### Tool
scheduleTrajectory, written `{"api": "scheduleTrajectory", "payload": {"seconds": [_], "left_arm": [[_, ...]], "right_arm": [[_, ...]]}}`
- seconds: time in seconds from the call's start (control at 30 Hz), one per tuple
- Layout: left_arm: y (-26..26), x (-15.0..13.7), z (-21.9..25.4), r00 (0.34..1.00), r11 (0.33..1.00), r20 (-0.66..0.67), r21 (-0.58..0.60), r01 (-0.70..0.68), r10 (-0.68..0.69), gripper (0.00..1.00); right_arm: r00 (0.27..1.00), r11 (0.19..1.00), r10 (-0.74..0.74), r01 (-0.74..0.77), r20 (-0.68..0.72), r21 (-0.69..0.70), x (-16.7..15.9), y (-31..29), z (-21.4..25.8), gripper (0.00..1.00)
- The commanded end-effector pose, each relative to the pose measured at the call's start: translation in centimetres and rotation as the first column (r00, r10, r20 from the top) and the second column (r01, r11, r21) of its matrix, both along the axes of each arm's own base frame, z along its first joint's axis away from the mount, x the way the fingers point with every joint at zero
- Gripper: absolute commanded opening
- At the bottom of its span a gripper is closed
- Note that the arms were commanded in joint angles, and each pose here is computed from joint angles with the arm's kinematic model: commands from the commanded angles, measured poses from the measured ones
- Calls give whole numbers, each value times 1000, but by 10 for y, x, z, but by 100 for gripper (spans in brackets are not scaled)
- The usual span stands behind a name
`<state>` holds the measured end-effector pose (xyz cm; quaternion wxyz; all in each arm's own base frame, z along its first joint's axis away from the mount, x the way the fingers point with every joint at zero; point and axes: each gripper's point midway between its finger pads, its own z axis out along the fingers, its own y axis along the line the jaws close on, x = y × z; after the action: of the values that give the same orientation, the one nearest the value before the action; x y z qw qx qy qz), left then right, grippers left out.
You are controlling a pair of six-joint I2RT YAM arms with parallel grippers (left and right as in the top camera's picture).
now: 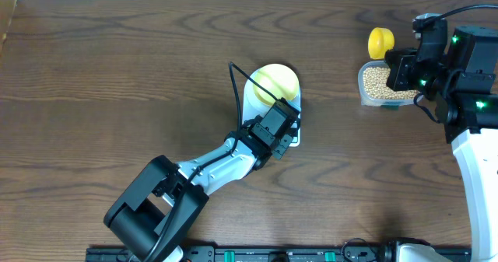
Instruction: Scoop item into bowl and weigh 50g on scale
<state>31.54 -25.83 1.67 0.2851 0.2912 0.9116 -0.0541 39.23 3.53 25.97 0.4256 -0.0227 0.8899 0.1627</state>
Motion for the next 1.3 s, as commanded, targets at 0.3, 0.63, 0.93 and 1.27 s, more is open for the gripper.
{"api": "scheduleTrajectory", "payload": {"seconds": [0.3, 0.63, 0.93, 1.27], "left_arm": [[15, -3, -28, 999, 997, -43, 80, -8, 11, 8], [22, -6, -32, 998, 994, -61, 110, -22, 29, 8], [26, -10, -34, 997, 992, -75, 127, -22, 32, 7], [29, -6, -33, 996, 989, -59, 136, -51, 60, 8]], "right_arm": [[1000, 1000, 10, -10, 22, -10, 2, -1, 8, 1], [1000, 1000, 14, -14, 23, -15, 2, -1, 7, 1], [1000, 1000, 14, -14, 21, -15, 2, -1, 7, 1], [1000, 1000, 15, -14, 20, -15, 1, -1, 7, 1]]}}
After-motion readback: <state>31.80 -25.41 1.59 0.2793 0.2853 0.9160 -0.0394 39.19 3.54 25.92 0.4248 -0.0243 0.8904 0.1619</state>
